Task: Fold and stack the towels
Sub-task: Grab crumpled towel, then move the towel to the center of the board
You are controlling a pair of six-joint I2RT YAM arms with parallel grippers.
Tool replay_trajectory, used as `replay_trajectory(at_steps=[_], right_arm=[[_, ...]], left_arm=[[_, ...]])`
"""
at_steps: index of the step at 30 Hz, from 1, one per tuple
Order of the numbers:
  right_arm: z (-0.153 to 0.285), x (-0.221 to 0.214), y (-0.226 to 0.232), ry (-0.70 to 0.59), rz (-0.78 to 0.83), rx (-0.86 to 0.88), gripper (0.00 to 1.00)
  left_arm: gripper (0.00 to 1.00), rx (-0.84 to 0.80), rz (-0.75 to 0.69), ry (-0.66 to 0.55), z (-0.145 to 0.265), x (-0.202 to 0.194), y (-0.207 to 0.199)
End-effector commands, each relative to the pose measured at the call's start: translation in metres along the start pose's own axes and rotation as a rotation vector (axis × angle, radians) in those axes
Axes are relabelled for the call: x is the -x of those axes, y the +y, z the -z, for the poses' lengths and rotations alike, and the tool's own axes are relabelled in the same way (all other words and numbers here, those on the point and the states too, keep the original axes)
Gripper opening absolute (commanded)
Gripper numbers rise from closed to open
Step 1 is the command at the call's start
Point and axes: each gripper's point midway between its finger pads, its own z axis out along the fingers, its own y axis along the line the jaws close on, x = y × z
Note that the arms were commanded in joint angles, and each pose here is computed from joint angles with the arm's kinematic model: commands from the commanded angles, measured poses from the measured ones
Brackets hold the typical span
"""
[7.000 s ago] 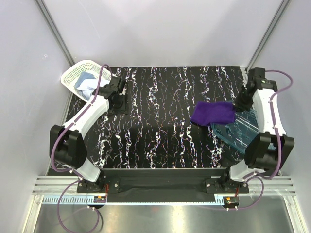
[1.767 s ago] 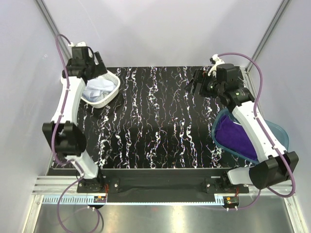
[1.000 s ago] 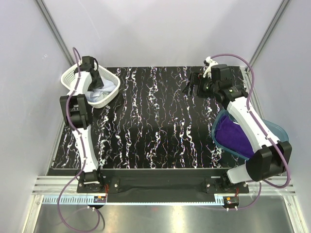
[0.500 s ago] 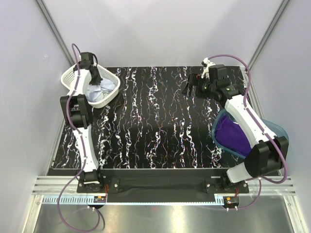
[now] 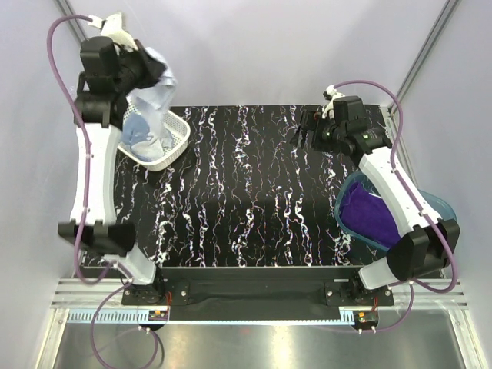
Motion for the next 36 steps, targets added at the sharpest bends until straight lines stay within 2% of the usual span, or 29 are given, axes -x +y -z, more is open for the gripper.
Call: replay_trajectory(at_steps=[1,3,4,5,6,7,8,10,11,12,14,15,19,21,22,24,27,32,34,36], right_arm=[[0.032,0.027,0.014,-0.084,0.012,0.004,1.0],[0.037,0.024,0.009,-0.084,-0.005,-0.024,1.0],[0.042,0.024,0.008,-0.094,-0.017,-0.032,1.0],[0.044,0.021,0.002,-0.092,-0.029,-0.067,0.99],[0.047,0.019,-0.002,-0.089,-0.034,-0.087,1.0],[0.049,0.017,-0.005,-0.084,-0.036,-0.106,1.0],[0.049,0.012,-0.009,-0.067,-0.033,-0.125,1.0],[0.047,0.004,-0.012,-0.044,-0.017,-0.125,1.0],[0.045,-0.002,-0.013,-0.019,-0.016,-0.12,1.0],[0.041,-0.009,-0.015,0.004,-0.016,-0.123,1.0],[0.033,-0.02,-0.017,0.037,-0.022,-0.116,1.0],[0.029,-0.024,-0.017,0.053,-0.027,-0.11,1.0],[0.002,-0.044,-0.015,0.133,-0.054,-0.065,0.94],[-0.02,-0.057,-0.015,0.19,-0.068,-0.058,0.87],[-0.028,-0.062,-0.014,0.209,-0.065,-0.059,0.78],[-0.052,-0.079,-0.005,0.27,-0.039,-0.047,0.71],[-0.087,-0.095,0.003,0.325,-0.008,-0.029,0.59],[-0.137,-0.09,0.019,0.338,0.042,0.054,0.5],[-0.149,-0.092,0.018,0.362,0.049,0.046,0.49],[-0.16,-0.098,0.013,0.369,0.055,0.038,0.51]], left_arm=[[0.0,-0.198,0.0,0.125,0.025,-0.05,-0.064],[0.0,-0.289,-0.003,0.169,0.043,-0.077,-0.095],[0.0,-0.327,-0.005,0.175,0.065,-0.086,-0.106],[0.0,-0.328,0.017,0.276,0.064,-0.132,-0.101],[0.0,-0.378,0.007,0.318,0.071,-0.16,-0.116],[0.0,-0.399,0.005,0.314,0.089,-0.171,-0.12],[0.0,-0.358,0.038,0.435,0.089,-0.23,-0.104],[0.06,-0.356,0.059,0.464,0.094,-0.267,-0.102],[0.1,-0.297,0.119,0.547,0.099,-0.308,-0.084],[0.18,-0.274,0.141,0.56,0.098,-0.319,-0.078],[0.26,-0.183,0.168,0.623,0.102,-0.345,-0.059],[0.37,-0.163,0.162,0.632,0.103,-0.347,-0.055],[0.62,-0.014,0.068,0.598,0.101,-0.331,-0.03],[0.66,0.091,0.023,0.573,0.098,-0.322,-0.01],[0.67,0.11,0.019,0.569,0.092,-0.318,-0.007],[0.67,0.152,0.027,0.574,0.085,-0.32,0.005],[0.65,0.202,0.058,0.63,0.077,-0.341,0.018],[0.62,0.186,0.124,0.721,0.085,-0.38,0.02],[0.61,0.17,0.117,0.734,0.091,-0.385,0.017],[0.62,0.229,0.088,0.742,0.102,-0.389,0.028]])
